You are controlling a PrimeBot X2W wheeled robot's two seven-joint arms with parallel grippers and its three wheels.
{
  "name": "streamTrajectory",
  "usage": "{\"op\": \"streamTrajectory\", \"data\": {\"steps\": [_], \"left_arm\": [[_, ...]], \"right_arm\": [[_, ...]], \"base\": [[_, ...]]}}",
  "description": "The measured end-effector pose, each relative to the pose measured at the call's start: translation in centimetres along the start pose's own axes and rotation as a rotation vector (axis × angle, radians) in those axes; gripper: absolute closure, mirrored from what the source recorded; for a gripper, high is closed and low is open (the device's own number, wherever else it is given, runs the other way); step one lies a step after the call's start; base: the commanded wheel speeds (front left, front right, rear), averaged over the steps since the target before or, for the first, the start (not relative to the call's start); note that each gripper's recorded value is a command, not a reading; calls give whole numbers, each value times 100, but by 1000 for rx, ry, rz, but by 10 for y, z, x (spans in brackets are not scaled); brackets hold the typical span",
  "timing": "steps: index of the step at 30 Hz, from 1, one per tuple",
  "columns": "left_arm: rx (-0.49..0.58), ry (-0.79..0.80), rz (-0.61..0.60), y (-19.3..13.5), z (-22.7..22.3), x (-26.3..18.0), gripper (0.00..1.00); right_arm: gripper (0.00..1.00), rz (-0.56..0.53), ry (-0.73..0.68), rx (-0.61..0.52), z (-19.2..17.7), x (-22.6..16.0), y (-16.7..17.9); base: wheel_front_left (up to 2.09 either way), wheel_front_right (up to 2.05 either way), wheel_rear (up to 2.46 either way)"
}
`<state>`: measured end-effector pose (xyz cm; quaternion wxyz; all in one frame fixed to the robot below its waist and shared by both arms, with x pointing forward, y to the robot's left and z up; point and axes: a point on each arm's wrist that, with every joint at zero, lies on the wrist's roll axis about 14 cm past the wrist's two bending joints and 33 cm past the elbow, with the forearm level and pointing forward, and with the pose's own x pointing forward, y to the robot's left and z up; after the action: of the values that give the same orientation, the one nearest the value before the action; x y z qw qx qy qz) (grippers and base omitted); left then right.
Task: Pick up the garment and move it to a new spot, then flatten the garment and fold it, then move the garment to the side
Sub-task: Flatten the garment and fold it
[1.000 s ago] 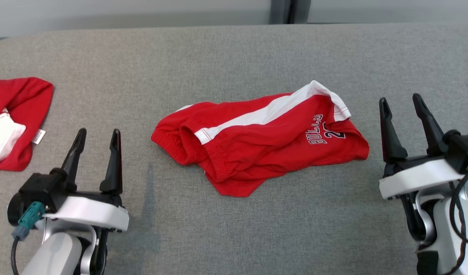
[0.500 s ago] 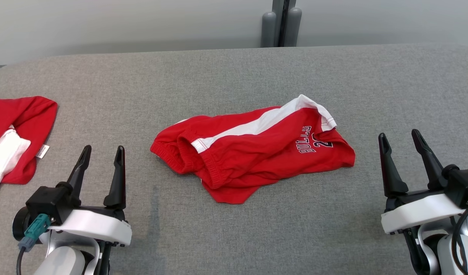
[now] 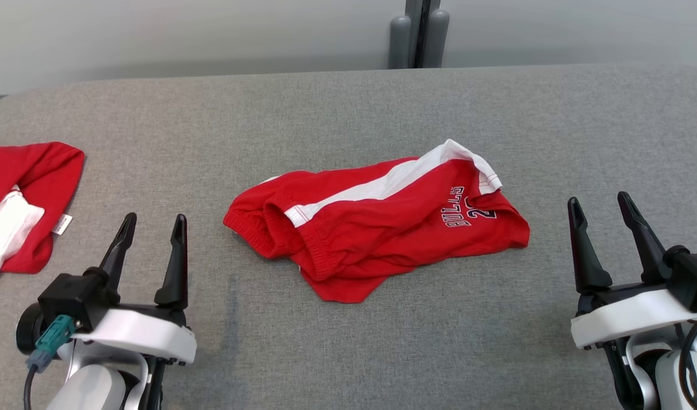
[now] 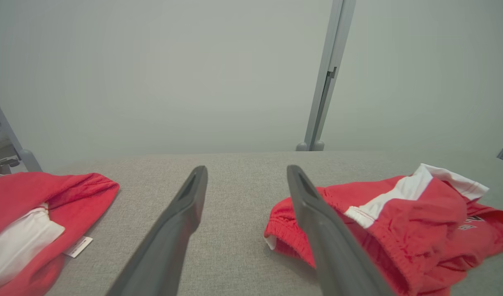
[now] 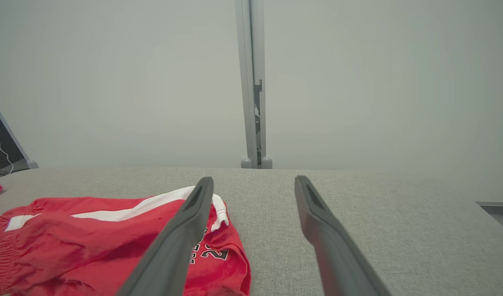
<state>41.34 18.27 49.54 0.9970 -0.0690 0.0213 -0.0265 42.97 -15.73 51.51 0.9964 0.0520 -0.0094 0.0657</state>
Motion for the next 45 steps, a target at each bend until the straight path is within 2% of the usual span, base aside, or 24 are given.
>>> {"op": "streamTrajectory", "data": {"steps": [7, 12, 17, 21, 28, 30, 32, 35, 36, 38, 39, 43, 45], "left_arm": [[11, -20, -117, -31, 15, 23, 0], [-12, 116, -257, -73, -12, 28, 0], [-40, 271, -354, -99, -45, 20, 0], [-52, 364, -380, -106, -64, 18, 0], [-50, 422, -385, -103, -78, 27, 0], [-37, 431, -378, -100, -80, 31, 3], [-31, 427, -379, -99, -79, 35, 8], [-26, 433, -378, -99, -82, 38, 24], [-27, 430, -376, -98, -81, 40, 48], [-34, 434, -373, -97, -82, 42, 62], [-35, 437, -372, -97, -83, 43, 72], [-50, 445, -383, -99, -84, 45, 93], [-52, 447, -393, -102, -85, 47, 100]], "right_arm": [[0, 6, 25, 8, -10, 9, 1], [0, 8, 44, 15, -18, 13, 1], [0, -12, 73, 25, -30, 11, -6], [0, -20, 80, 23, -34, 13, -9], [0, -33, 82, 29, -37, 14, -15], [0, -39, 94, 32, -41, 13, -17], [0, -45, 100, 34, -43, 12, -18], [0, -48, 103, 34, -45, 11, -20], [0, -49, 100, 35, -45, 11, -20], [0, -51, 105, 35, -47, 11, -21], [0, -52, 104, 35, -47, 11, -21], [0, -53, 96, 39, -46, 14, -22], [0, -56, 102, 42, -48, 14, -23]], "base": [[0, 0, 0], [0, 0, 0], [0, 0, 0], [0, 0, 0], [0, 0, 0], [0, 0, 0], [0, 0, 0], [0, 0, 0], [0, 0, 0], [0, 0, 0], [0, 0, 0], [0, 0, 0], [0, 0, 0]]}}
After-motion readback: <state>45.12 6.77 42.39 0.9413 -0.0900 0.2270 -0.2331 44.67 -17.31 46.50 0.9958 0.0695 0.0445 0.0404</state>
